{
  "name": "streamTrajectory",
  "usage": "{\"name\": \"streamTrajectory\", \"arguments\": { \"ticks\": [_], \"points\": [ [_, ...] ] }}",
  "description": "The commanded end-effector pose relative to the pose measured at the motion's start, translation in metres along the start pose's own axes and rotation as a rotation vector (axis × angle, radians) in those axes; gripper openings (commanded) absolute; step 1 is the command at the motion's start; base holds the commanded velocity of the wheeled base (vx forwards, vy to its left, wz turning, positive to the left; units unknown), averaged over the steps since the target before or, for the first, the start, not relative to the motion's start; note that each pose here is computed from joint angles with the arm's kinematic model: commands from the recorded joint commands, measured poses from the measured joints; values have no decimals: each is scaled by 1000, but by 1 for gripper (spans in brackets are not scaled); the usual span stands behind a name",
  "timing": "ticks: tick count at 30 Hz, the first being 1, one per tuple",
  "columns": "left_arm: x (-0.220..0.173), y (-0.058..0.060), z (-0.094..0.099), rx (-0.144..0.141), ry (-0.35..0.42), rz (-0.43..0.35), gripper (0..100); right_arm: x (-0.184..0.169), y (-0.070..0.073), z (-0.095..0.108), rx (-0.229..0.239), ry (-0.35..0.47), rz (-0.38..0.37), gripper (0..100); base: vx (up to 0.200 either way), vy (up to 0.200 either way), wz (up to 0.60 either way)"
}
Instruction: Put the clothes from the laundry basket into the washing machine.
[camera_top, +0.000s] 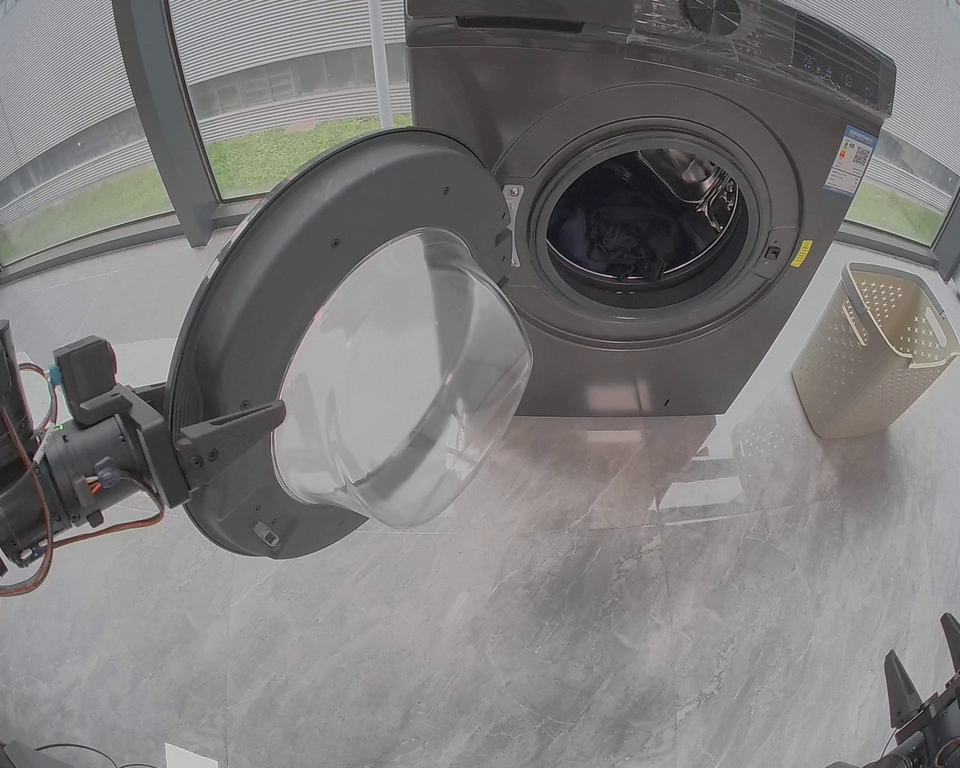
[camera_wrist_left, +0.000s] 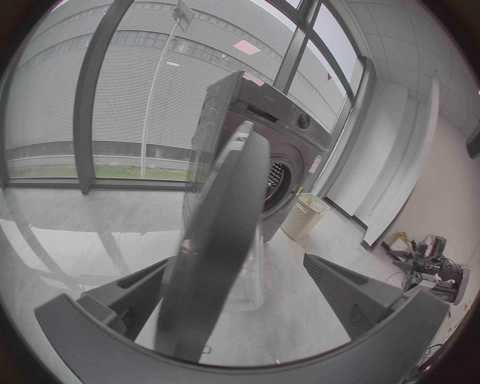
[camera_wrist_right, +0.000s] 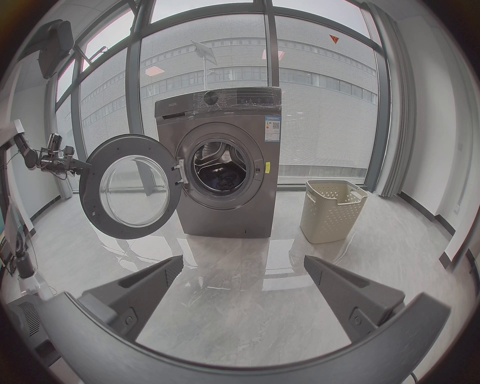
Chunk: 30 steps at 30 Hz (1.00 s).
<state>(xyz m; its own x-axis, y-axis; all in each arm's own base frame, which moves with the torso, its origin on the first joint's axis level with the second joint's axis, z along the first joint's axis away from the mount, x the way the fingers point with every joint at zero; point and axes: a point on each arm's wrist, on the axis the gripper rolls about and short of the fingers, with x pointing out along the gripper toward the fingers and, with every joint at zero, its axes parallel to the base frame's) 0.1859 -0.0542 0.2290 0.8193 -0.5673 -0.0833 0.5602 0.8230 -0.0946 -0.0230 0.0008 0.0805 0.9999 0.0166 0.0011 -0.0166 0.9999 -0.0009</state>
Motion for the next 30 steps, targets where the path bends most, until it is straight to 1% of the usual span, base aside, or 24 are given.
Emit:
{"name": "streamTrajectory", "arguments": {
  "ticks": [1, 2, 5, 7, 9, 11, 16, 17, 18, 19, 21, 22, 25, 27, 30],
  "points": [
    [16, -20, -5, -8, 24, -116, 100, 1, 0, -5, 1, 9, -1, 100, 0, 0, 0],
    [13, -29, -2, -8, 12, -152, 100, 1, 0, -5, 1, 9, 0, 100, 0, 0, 0],
    [-3, -51, 5, -29, -24, -245, 100, 1, 0, -5, 3, 9, -1, 100, 0, 0, 0],
    [-10, -62, 8, -35, -43, -293, 100, 1, 0, -5, 1, 9, -1, 100, 0, 0, 0],
    [-15, -68, 10, -35, -61, -310, 100, 1, 0, -5, 1, 9, -1, 100, 0, 0, 0],
    [-18, -69, 11, -35, -67, -310, 100, 1, 0, -5, 1, 9, -1, 100, 0, 0, 0],
    [-18, -67, 10, -37, -68, -293, 100, 1, 0, -5, 3, 9, -1, 100, 0, 0, 0],
    [-18, -64, 11, -37, -76, -266, 100, 1, 0, -5, 3, 9, -1, 100, 0, 0, 0],
    [-18, -63, 11, -38, -78, -258, 100, 1, 0, -5, 3, 9, 0, 100, 0, 0, 0],
    [-17, -55, 13, -38, -93, -192, 100, 1, 0, -5, 3, 9, -1, 100, 0, 0, 0],
    [-17, -54, 14, -36, -95, -181, 100, 1, 0, -5, 3, 9, -1, 100, 0, 0, 0],
    [-17, -37, 22, -34, -127, -83, 100, 1, 0, -5, 3, 9, 0, 100, 0, 0, 0],
    [-14, -17, 31, -34, -148, 12, 100, 1, 0, -5, 3, 9, 0, 100, 0, 0, 0],
    [-10, -11, 29, -37, -136, 26, 100, 1, 0, -5, 3, 9, -1, 100, 0, 0, 0],
    [-1, -9, 20, -48, -89, 14, 100, 1, 0, -5, 1, 9, -1, 100, 0, 0, 0]
  ]
}}
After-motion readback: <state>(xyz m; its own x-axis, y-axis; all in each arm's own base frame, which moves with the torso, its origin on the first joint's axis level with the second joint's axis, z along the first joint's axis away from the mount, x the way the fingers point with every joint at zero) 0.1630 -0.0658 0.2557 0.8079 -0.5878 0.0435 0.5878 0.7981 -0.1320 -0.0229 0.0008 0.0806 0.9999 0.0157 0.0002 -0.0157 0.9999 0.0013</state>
